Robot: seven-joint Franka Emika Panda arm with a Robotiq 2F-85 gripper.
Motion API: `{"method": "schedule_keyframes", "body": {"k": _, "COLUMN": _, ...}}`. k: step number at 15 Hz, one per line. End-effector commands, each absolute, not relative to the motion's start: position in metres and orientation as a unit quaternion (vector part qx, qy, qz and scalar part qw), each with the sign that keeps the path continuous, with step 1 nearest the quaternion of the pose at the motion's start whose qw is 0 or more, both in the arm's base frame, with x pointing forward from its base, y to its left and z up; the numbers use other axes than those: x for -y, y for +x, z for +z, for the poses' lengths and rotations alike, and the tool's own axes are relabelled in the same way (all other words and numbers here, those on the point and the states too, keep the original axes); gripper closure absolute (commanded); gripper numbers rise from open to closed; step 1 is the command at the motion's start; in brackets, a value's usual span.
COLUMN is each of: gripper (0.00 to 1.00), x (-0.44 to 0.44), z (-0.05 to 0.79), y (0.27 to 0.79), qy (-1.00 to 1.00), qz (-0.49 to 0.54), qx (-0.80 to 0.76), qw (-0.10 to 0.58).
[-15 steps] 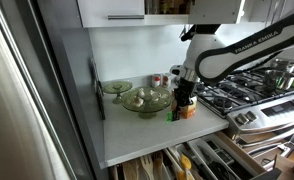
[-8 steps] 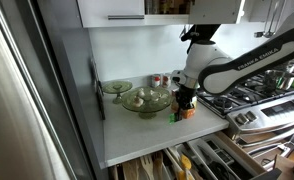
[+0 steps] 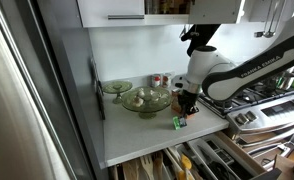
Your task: Take the green thing out of the box and put it into the drawer then close it
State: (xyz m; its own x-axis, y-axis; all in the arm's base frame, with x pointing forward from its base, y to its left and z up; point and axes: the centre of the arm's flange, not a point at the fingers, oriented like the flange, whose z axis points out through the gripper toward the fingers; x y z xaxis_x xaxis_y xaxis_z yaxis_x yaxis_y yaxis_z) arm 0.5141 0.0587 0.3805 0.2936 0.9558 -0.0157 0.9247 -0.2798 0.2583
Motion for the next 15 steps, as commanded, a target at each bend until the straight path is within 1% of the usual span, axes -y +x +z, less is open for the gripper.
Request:
{"method": "schedule_keyframes", "body": {"k": 1, "gripper": 0.44, "x": -0.058, "z": 0.375, "y": 0.500, "qy": 0.787, "qz": 0.064, "qx": -0.603, "qw": 0.117}}
{"method": "schedule_keyframes", "body": {"k": 4, "gripper": 0.20, "x": -0.057, "z": 0.376, "y": 0.498, "qy": 0.784, "qz": 0.060, "qx": -0.607, "qw": 0.116}}
{"method": "schedule_keyframes", "body": {"k": 7, "gripper": 0.01, "x": -0.054, "z": 0.382, "y": 0.503, "qy": 0.781, "qz": 0.068, "qx": -0.611, "qw": 0.110}}
{"method": "schedule_keyframes", "body": {"k": 8, "gripper": 0.00, "x": -0.054, "z": 0.382, "y": 0.505, "qy": 0.778, "qz": 0.070, "qx": -0.616, "qw": 0.102}}
{"method": "schedule_keyframes", "body": {"k": 10, "gripper": 0.01, "x": -0.058, "z": 0.380, "y": 0.510, "qy": 0.784, "qz": 0.067, "qx": -0.607, "qw": 0.110}}
{"method": "schedule_keyframes", "body": {"k": 11, "gripper": 0.00, "x": -0.058, "z": 0.380, "y": 0.510, "qy": 0.784, "qz": 0.067, "qx": -0.607, "qw": 0.110}}
{"method": "schedule_keyframes", "body": {"k": 15, "gripper": 0.00, "x": -0.057, "z": 0.380, "y": 0.510, "qy": 0.785, "qz": 0.067, "qx": -0.606, "qw": 0.110}}
